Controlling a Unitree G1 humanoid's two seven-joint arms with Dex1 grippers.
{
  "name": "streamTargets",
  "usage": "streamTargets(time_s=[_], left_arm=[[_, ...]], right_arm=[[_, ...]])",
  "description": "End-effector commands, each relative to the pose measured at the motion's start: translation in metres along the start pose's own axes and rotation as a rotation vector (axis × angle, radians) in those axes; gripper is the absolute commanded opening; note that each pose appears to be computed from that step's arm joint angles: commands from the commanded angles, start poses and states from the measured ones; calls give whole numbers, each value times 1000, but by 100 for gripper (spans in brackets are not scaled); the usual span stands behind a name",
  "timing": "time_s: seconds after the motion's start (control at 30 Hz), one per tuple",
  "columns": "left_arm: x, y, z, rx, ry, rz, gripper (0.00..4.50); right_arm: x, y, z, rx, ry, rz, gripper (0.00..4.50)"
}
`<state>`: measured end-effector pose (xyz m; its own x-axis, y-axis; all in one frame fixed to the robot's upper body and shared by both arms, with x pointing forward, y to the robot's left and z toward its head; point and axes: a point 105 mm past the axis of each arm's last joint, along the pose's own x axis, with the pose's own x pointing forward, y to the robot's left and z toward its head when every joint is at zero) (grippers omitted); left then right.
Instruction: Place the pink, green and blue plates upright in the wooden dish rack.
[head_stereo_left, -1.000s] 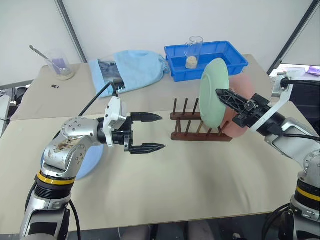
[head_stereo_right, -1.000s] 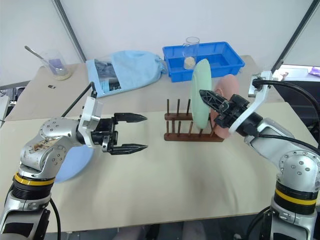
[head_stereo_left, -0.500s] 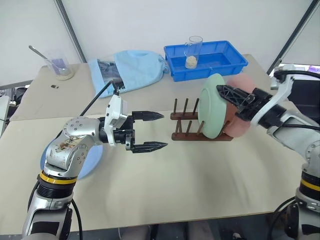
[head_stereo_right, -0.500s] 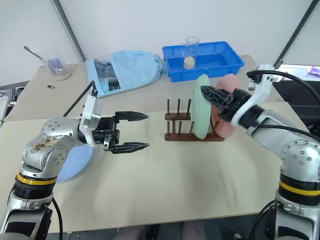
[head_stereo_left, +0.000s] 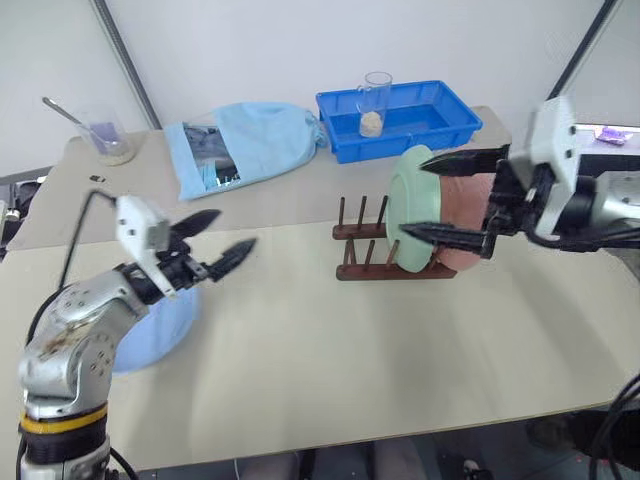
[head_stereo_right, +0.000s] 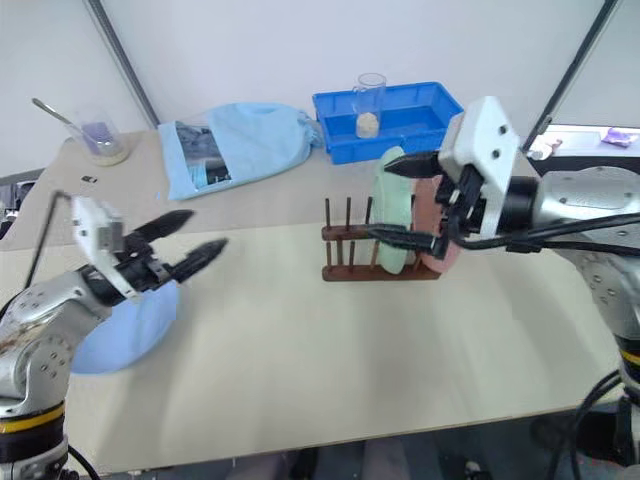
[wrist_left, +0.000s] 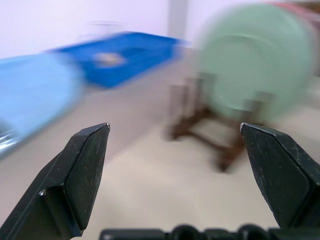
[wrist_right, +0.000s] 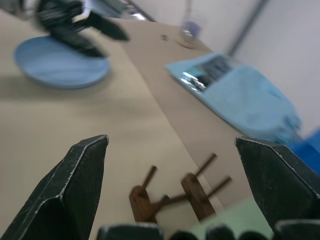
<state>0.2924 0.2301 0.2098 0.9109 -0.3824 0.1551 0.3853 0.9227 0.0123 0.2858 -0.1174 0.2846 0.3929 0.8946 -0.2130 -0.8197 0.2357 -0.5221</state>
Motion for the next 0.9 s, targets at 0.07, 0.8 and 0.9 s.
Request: streamTargets(time_s=[0.07, 0.8, 0.9], left_arm=[[-52, 59, 3, -16, -20, 445, 450], [-122, 62, -109, -477, 482, 732, 367], [-118, 62, -109, -485, 499, 730, 227]], right_arm=[[12, 3, 2, -86, -33, 99, 449], [31, 15, 4, -122, -76, 315, 450], [31, 17, 5, -122, -76, 313, 450]])
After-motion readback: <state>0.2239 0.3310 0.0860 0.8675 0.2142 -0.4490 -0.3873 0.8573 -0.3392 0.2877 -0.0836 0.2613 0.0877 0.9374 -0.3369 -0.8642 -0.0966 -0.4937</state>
